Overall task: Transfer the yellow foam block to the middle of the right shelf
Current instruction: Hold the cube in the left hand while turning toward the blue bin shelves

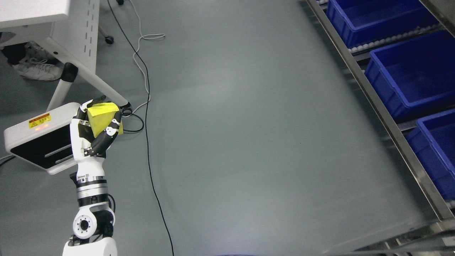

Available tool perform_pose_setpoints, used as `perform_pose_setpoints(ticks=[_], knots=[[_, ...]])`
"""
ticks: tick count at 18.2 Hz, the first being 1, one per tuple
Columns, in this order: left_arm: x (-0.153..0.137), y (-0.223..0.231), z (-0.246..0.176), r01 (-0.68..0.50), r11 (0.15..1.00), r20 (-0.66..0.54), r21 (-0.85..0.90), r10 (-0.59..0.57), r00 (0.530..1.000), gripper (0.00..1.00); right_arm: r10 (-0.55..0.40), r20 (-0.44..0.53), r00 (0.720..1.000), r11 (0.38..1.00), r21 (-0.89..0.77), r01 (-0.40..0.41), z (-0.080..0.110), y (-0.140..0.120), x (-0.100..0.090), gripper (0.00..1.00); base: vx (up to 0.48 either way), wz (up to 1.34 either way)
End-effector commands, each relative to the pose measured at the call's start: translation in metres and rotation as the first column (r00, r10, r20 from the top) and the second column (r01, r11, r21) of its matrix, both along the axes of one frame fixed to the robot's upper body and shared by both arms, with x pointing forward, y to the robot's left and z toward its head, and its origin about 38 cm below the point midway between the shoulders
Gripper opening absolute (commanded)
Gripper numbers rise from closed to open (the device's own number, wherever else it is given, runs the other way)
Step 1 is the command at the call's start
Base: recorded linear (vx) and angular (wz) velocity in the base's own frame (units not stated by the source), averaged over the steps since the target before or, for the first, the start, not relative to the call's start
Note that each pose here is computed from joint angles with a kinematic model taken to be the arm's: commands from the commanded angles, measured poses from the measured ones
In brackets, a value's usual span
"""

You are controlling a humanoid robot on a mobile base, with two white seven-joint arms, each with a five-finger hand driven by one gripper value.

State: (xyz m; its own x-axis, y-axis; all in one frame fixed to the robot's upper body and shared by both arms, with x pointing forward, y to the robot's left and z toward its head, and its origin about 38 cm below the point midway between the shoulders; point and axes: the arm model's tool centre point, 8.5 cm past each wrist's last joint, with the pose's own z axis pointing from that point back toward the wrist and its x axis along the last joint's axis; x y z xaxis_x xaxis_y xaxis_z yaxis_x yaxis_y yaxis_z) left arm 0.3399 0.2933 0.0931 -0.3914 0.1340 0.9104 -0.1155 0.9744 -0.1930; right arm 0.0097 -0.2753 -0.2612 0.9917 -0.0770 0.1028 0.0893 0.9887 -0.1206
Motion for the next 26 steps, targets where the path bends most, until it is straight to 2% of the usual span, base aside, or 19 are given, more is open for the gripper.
perform_pose_setpoints(ticks=[1, 13, 26], knots=[[-0.0073, -0.0142, 0.0009, 0.05, 0.999, 0.005, 0.016, -0.05, 0.999, 0.0, 0.003, 0.004, 1.0, 1.0, -0.018, -0.002, 0.001, -0.0117, -0.0021, 1.0, 0.136, 0.55], [-0.0025, -0.0188, 0.0006, 0.063, 0.997, -0.005, 0.041, -0.063, 0.998, 0.0, 0.003, 0.004, 1.0, 1.0, -0.018, -0.002, 0.001, -0.0117, -0.0021, 1.0, 0.256, 0.04], [-0.0021, -0.0192, 0.0014, 0.064, 0.996, -0.004, 0.059, -0.064, 0.998, 0.0, 0.002, 0.003, 1.0, 1.0, -0.018, -0.002, 0.0009, -0.0117, -0.003, 1.0, 0.515, -0.24]])
